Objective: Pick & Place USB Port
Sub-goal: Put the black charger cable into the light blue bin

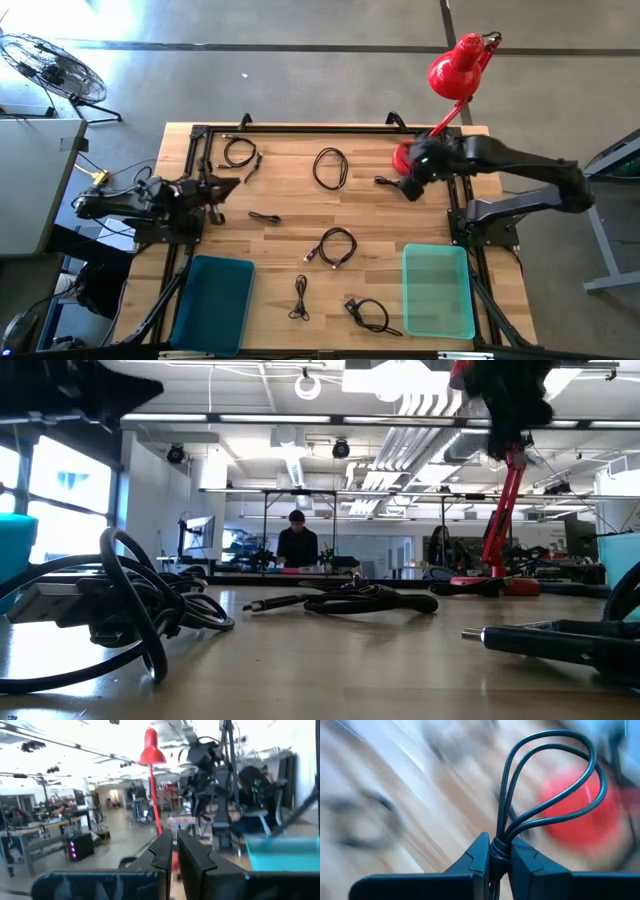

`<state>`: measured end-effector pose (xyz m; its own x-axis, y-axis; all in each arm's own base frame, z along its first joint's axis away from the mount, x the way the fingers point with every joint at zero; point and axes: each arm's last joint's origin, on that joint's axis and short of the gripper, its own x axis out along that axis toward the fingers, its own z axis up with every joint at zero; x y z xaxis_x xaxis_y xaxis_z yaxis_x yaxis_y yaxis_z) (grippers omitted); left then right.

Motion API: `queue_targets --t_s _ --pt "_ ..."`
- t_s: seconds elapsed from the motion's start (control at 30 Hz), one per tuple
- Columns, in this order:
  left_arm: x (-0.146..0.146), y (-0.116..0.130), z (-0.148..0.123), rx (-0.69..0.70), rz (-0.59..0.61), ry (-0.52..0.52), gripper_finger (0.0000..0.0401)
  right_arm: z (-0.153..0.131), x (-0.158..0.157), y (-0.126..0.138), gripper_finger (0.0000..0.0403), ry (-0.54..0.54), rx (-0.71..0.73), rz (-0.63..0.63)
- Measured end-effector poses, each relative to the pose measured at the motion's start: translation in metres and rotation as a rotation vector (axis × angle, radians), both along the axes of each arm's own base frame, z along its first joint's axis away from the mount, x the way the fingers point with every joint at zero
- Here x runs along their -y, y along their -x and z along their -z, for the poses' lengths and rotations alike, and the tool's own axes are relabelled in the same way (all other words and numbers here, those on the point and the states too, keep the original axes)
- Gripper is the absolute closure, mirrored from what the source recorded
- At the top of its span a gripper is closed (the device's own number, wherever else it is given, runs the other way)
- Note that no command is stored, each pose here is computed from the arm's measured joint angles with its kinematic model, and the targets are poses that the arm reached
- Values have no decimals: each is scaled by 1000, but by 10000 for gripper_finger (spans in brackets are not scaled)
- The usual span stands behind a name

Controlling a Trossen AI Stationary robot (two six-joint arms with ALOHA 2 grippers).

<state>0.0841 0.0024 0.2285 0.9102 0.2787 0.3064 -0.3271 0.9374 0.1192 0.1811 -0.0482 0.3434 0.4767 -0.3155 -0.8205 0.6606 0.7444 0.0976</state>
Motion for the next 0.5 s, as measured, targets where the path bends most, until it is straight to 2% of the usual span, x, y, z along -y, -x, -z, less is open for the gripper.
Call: queue_targets --t_s 0.1,0.2,0.37,0.5 --pt "0 0 -21 10 -1 -2 375 -38 -8 -10 370 130 247 -137" --pt "1 0 -53 29 17 -20 375 -64 -15 -18 370 242 402 -254" --pt "5 -19 -104 -61 102 -96 375 -76 -23 -32 370 346 494 -384" --pt "9 -44 -137 -196 151 -147 373 -72 -26 -47 370 350 502 -473"
